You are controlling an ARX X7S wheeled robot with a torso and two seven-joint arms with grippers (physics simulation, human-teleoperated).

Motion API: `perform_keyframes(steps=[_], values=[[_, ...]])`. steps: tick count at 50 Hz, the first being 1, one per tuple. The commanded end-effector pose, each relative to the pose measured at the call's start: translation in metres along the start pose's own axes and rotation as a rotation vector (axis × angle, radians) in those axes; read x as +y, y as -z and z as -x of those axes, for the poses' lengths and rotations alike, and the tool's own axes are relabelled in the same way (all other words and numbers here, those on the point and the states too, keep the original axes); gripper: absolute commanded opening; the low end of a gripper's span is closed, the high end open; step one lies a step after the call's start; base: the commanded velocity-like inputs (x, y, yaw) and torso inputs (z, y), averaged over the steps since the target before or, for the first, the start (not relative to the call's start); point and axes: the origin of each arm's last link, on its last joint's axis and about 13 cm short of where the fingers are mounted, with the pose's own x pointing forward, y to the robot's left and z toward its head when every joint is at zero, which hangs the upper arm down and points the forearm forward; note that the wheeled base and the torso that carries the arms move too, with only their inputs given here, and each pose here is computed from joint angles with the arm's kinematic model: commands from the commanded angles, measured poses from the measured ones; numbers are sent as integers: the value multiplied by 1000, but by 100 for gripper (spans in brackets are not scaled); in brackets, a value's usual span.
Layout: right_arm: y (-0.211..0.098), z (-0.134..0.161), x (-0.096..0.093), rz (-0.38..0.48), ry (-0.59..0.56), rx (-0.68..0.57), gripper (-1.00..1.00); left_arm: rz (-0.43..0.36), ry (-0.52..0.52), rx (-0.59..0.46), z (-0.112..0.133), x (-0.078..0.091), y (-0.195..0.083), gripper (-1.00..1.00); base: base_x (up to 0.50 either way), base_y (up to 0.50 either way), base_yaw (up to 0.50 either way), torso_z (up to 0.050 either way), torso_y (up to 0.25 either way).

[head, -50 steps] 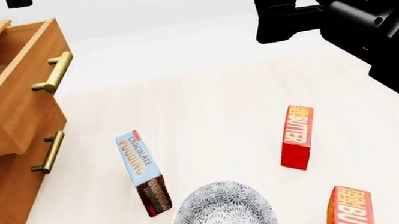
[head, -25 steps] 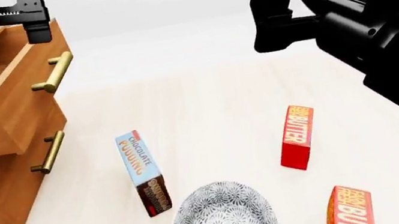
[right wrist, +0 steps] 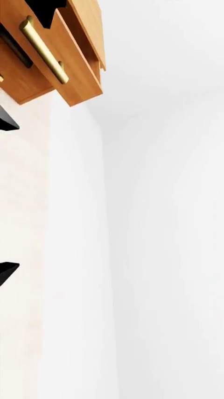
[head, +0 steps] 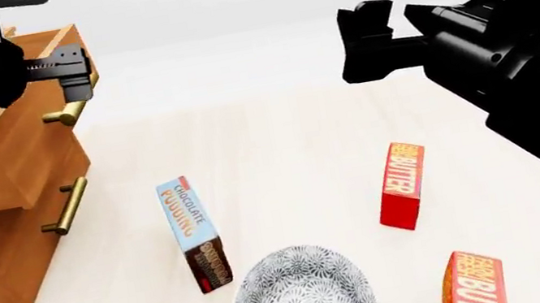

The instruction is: Put the butter at the front in the top drawer of the cabinet and close it.

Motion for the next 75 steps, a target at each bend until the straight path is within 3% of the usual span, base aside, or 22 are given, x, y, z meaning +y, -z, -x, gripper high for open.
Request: perform_keyframes(steps=[1, 12, 22, 29, 42, 50, 62, 70, 75], values=[[4, -1, 0, -10, 0, 11, 100, 14, -4, 27, -10, -1, 12, 100, 0, 0, 0, 0, 0], [5, -3, 1, -12, -5, 16, 100, 3, 12, 66, -11, -1, 21, 100, 0, 0, 0, 0, 0], [6, -3, 2, -14, -8, 17, 100, -153, 252, 177, -23, -16, 35, 100, 0, 0, 0, 0, 0], [7, -3, 2, -16, -12, 17, 100, -213, 374, 162, -35, -22, 33, 100, 0, 0, 0, 0, 0], [7, 0, 2, -18, -14, 14, 100, -288, 538, 91, -13, -59, 30, 100, 6, 0, -5, -3, 0], [7, 3, 2, -21, -16, 10, 100, -283, 679, 34, 5, -76, 22, 100, 7, 0, -8, -1, 0], [7, 7, 2, -22, -14, 7, 100, -285, 961, -54, 26, -111, 15, 100, 2, 0, -7, -3, 0], [5, 8, 3, -17, -13, 9, 100, -283, 1249, -142, 56, -144, 10, 100, 8, 0, -8, -3, 0], [5, 8, 3, -18, -14, 14, 100, -271, 1376, -189, 71, -158, 6, 100, 9, 0, -8, -2, 0]])
